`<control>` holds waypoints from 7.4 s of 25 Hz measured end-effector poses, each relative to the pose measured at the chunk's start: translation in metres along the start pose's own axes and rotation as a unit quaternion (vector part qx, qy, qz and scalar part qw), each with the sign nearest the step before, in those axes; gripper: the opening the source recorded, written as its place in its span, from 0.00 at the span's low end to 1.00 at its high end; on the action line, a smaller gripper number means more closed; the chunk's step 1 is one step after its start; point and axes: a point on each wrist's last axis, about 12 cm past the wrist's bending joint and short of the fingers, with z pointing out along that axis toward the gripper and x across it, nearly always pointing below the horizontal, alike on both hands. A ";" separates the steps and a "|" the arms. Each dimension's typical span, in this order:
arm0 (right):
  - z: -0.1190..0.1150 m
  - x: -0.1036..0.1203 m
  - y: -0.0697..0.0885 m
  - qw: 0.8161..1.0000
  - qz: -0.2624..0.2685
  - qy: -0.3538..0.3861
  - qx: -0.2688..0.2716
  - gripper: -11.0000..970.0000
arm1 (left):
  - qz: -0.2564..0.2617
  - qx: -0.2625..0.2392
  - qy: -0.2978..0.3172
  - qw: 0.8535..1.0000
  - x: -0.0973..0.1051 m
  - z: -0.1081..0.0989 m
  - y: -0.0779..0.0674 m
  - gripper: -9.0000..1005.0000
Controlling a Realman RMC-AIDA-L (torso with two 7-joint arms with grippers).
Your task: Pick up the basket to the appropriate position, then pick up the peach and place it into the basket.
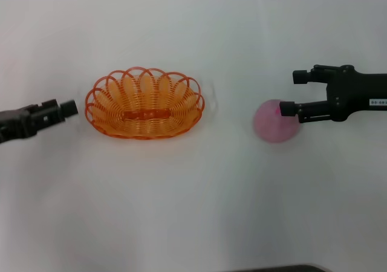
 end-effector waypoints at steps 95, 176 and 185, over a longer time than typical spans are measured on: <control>0.110 -0.121 0.006 0.873 0.226 0.396 0.175 0.94 | 0.322 0.104 0.031 0.940 0.043 -0.001 -0.016 0.78; 0.073 -0.053 0.032 0.995 0.035 0.008 -0.097 0.88 | 0.314 0.105 0.029 0.943 0.051 -0.001 -0.014 0.77; 0.048 0.016 0.043 0.996 -0.025 -0.026 -0.087 0.88 | 0.305 0.112 0.024 0.946 0.053 0.002 -0.015 0.77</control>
